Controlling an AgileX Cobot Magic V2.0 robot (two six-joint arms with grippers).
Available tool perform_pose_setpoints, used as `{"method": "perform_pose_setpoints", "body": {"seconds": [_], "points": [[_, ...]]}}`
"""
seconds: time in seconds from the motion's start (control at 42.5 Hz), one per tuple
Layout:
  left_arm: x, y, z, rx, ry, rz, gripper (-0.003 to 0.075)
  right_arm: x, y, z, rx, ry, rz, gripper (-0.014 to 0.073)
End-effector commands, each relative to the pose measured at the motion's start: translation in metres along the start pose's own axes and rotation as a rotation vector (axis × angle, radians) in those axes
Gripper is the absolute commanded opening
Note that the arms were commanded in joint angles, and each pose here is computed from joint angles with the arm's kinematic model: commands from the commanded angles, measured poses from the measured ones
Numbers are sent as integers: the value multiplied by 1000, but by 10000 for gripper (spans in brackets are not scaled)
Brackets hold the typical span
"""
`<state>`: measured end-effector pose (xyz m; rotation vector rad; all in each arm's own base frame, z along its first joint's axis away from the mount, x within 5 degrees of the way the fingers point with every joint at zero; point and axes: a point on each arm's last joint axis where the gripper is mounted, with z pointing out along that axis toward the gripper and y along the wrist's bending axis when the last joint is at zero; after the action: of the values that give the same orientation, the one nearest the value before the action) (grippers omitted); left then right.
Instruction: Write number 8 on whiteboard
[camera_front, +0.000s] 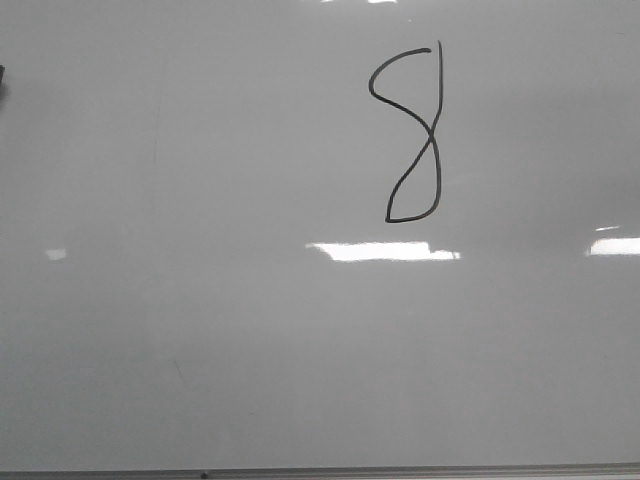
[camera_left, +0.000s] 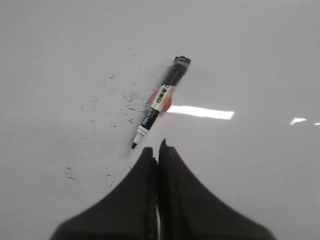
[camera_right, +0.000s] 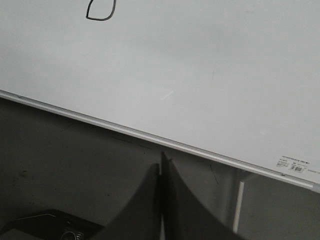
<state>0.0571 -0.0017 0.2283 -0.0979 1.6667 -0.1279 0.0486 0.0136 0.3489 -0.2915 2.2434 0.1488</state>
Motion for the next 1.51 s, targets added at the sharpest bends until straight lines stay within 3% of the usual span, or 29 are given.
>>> {"method": "perform_pose_setpoints", "body": {"seconds": [0.0,0.118,0.259,0.588,0.823,1.482], "points": [[-2,2,-1,-10,-189,12,-20,-10,-1,-4,16,-82,-5,-69],[16,7,0,-49,-248,23,-20,-10,-1,-4,16,-82,-5,-69],[18,9,0,-90,-218,27,-20,-10,-1,-4,16,-80,-5,-69],[18,9,0,-90,-219,29,-20,-10,-1,-4,16,-81,-5,-69],[15,5,-1,-22,-245,100,-21,-10,-1,-4,16,-80,-5,-69],[13,5,-1,-24,-263,75,-20,-10,-1,-4,16,-81,-5,-69]]}}
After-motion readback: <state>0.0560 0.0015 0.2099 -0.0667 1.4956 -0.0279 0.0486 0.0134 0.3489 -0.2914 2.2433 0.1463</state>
